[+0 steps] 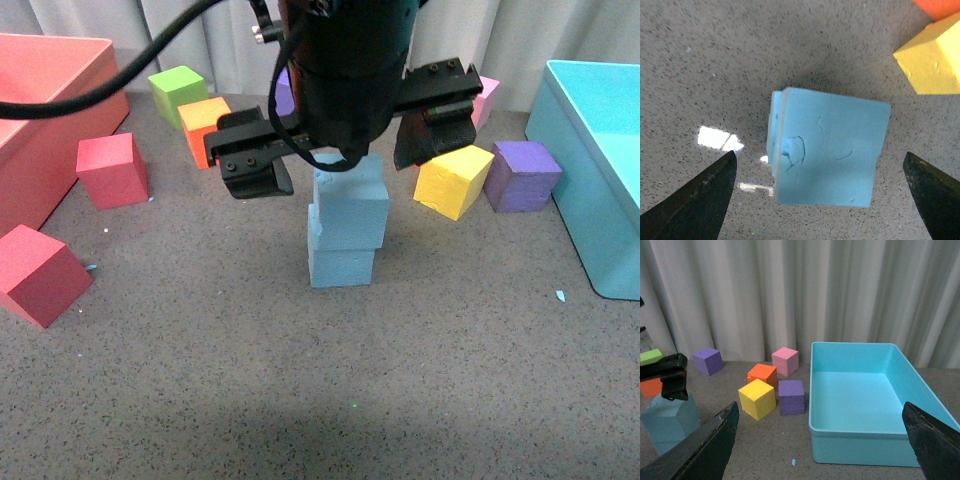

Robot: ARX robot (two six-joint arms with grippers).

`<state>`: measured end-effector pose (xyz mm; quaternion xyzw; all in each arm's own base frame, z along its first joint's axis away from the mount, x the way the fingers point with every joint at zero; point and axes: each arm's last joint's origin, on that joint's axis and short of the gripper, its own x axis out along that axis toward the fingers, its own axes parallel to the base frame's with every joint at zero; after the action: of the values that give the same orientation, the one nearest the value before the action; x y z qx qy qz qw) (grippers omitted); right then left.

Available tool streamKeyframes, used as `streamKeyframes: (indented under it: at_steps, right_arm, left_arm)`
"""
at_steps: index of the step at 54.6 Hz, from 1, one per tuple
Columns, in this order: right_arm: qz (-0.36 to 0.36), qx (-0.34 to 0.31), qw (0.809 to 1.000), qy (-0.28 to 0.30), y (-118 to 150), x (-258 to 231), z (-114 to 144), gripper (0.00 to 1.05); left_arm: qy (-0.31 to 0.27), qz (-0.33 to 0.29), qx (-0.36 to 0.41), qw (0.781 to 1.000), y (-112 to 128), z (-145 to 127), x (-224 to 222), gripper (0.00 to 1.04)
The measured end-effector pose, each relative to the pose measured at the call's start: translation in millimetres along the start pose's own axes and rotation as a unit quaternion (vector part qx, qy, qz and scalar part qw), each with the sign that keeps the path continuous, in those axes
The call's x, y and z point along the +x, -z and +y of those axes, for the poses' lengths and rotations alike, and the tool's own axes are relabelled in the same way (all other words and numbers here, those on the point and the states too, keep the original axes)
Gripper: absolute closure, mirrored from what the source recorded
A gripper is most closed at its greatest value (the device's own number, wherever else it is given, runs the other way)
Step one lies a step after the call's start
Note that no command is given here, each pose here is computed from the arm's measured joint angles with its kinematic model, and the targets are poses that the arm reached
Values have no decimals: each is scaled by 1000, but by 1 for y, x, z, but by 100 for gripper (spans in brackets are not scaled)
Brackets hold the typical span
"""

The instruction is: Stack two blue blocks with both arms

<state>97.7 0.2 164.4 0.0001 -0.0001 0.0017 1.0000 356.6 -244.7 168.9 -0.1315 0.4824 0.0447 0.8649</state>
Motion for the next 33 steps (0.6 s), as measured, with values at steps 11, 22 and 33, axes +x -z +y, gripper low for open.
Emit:
streamKeyframes:
  at_steps: [11, 22, 33]
  right_arm:
    - [0, 0, 1000, 0, 0, 0, 0, 9]
    - [0, 0, 1000, 1, 0, 0, 0, 9]
    - [0, 0, 1000, 0, 0, 0, 0, 9]
  left_arm:
    - [19, -86, 4, 996, -10, 11, -14, 11]
    - [43, -390, 122, 912, 20, 107, -24, 51]
    - [52, -482, 120, 866, 42, 184, -72, 96]
